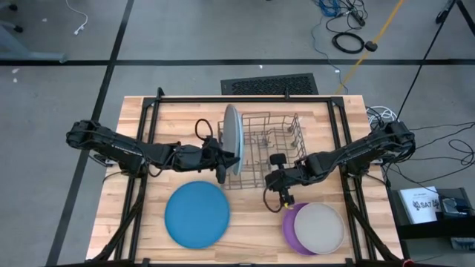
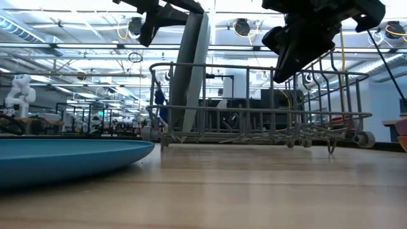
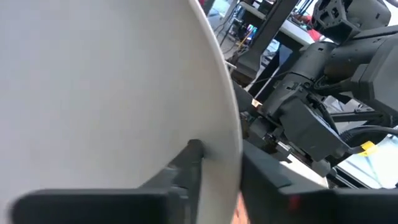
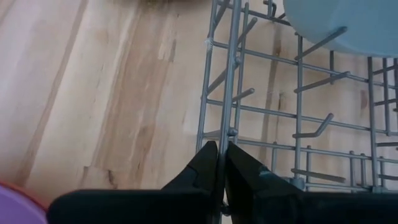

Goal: Sort dishes
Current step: Put the gray plate into the dish rack

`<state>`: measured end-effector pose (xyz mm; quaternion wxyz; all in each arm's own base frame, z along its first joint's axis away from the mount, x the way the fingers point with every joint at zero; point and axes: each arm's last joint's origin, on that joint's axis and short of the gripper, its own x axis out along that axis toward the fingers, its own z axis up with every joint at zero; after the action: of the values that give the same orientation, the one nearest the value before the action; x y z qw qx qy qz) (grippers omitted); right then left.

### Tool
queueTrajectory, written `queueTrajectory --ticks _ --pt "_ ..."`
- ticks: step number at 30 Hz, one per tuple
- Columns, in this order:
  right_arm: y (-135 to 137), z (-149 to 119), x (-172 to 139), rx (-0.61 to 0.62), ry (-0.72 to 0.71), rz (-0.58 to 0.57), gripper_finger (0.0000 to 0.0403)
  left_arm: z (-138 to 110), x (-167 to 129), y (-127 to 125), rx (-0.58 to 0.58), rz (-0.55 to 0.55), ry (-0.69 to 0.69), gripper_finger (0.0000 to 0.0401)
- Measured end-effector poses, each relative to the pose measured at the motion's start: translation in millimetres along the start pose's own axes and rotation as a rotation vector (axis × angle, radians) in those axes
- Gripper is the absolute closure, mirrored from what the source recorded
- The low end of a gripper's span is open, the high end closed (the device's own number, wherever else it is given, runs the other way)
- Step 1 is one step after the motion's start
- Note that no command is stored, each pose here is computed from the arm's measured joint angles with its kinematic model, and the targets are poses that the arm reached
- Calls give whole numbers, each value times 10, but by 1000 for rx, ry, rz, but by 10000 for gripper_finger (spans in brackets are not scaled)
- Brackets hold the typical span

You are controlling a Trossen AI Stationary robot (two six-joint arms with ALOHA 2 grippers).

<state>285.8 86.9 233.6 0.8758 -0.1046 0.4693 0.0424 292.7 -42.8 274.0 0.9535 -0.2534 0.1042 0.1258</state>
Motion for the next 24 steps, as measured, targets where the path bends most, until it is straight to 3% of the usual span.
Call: queueTrajectory --ticks 3,5,16,24 --pt "-2 -2 0 6 2 -3 390 4 0 3 0 9 -8 376" --pt "-2 -2 0 12 2 -3 389 12 -8 3 0 11 -12 390" --pt "7 24 -14 -7 -21 13 347 208 -278 -82 -22 -28 -108 388" --pt "4 32 -14 1 -28 9 344 262 -413 -138 -22 3 -176 397"
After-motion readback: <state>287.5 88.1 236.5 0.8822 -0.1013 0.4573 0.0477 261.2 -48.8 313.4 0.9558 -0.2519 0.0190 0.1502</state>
